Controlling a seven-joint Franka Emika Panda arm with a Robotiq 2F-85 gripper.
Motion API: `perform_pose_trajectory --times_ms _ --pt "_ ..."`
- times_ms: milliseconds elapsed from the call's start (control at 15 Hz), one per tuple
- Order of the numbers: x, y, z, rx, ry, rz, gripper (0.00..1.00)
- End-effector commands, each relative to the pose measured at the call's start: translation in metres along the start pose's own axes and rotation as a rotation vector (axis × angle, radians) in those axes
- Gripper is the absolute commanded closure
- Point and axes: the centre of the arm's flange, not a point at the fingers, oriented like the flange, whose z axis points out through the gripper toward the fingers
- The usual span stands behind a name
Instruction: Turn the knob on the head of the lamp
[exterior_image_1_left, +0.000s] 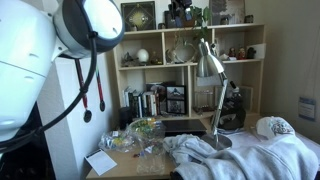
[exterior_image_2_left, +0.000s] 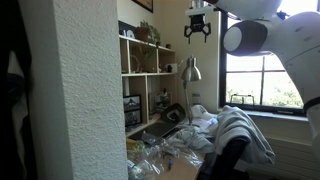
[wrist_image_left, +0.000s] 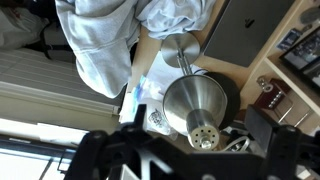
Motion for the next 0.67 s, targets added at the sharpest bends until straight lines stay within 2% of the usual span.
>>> perform_pose_trajectory --times_ms 0,133,200,600 --pt "-0.058 0.025 0.027 -0.019 -0.026 -0.205 0.0" --pt "-0.063 0.025 0.029 -0.014 -0.041 -0.315 0.0" --pt "-0.01 -0.004 -0.002 -0.006 -0.033 -0.227 0.0" --pt "-0.009 -0.004 0.0 -0.008 -0.037 -0.235 0.0"
